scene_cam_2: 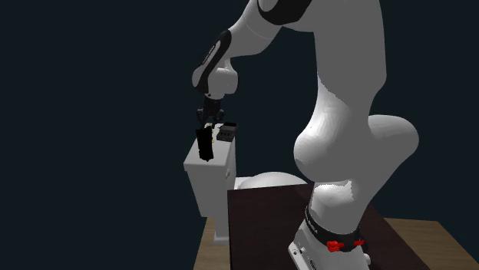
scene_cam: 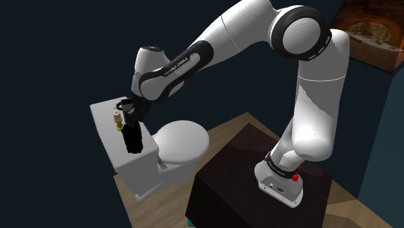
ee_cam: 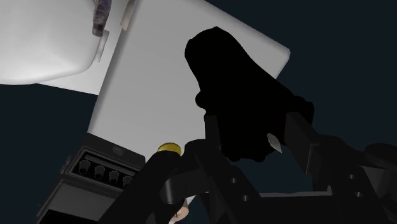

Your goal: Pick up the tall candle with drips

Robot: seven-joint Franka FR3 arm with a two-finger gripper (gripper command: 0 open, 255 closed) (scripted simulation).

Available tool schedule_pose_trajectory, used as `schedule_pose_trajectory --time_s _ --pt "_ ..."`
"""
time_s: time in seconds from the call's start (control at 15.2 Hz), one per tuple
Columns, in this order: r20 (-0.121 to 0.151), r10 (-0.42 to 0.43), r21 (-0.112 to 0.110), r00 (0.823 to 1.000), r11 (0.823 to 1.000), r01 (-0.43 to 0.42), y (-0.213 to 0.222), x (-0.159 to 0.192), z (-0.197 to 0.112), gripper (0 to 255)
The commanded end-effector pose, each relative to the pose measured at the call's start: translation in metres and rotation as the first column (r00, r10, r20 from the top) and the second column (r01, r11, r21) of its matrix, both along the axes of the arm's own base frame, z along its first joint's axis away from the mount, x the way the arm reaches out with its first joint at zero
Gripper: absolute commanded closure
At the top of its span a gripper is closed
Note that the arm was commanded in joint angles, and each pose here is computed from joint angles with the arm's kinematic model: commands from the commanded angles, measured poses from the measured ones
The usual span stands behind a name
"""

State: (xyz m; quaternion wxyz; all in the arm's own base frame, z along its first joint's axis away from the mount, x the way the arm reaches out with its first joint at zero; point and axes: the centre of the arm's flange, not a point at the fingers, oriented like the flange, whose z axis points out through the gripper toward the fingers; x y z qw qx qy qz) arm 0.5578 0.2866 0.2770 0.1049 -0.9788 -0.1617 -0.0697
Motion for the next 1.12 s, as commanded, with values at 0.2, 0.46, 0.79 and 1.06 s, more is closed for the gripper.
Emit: schedule_pose_trajectory --time_s 0.2,0.46,0.79,1.06 --pt "-0.002 0.0 -0.001 1.0 1.0 0.0 0.0 -0.001 -0.001 255" --pt "-0.002 0.0 -0.001 1.0 1.0 0.0 0.0 -0.001 0.02 255" --pt "-0.002 0.0 -0.001 1.0 1.0 0.0 0.0 -0.001 0.046 255" --pt "-0.002 0.0 -0.001 1.0 1.0 0.0 0.0 -0.001 0.067 255"
